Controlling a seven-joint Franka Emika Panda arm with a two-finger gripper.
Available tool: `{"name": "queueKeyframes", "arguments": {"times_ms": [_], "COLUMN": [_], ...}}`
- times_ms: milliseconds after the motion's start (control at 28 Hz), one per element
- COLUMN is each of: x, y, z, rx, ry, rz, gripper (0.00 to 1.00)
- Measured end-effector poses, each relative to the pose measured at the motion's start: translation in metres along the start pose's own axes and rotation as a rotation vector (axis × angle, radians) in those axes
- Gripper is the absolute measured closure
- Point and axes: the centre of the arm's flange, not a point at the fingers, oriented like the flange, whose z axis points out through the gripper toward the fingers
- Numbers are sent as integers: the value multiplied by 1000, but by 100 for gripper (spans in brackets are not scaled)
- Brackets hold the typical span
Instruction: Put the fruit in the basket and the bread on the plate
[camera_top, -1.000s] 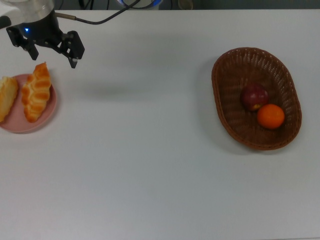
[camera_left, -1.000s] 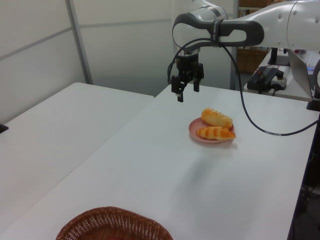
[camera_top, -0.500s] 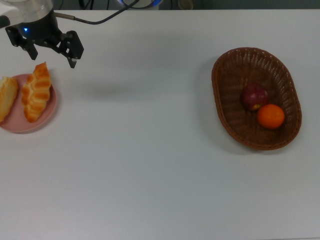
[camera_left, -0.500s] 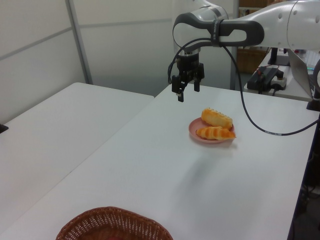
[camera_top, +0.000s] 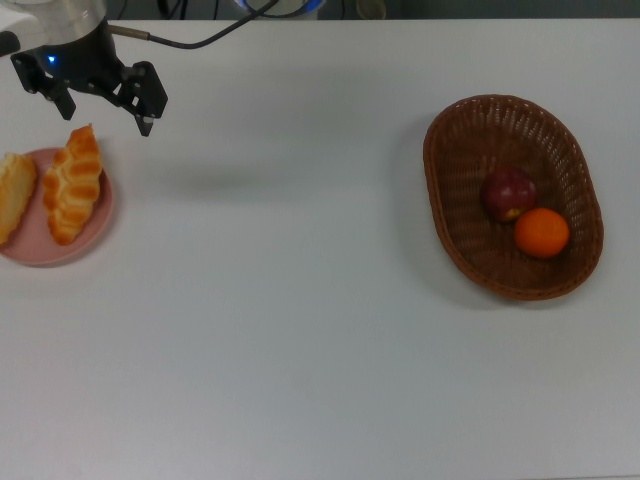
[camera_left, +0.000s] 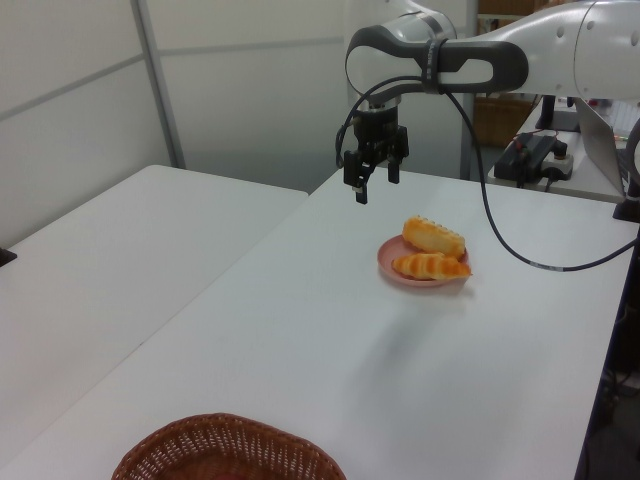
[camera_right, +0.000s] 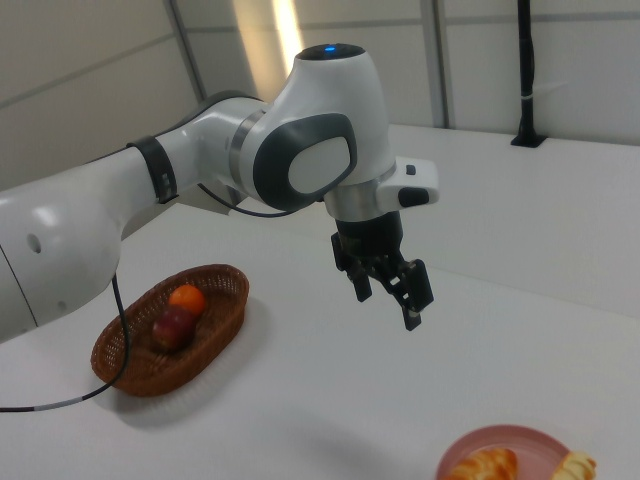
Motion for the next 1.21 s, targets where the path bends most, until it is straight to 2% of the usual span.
{"name": "queueKeyframes", "arguments": {"times_ms": [1214], "x": [-3], "y": [-4], "z": [3], "rx": [-3], "ry": [-31], "rz": [-7], "gripper": [0]}}
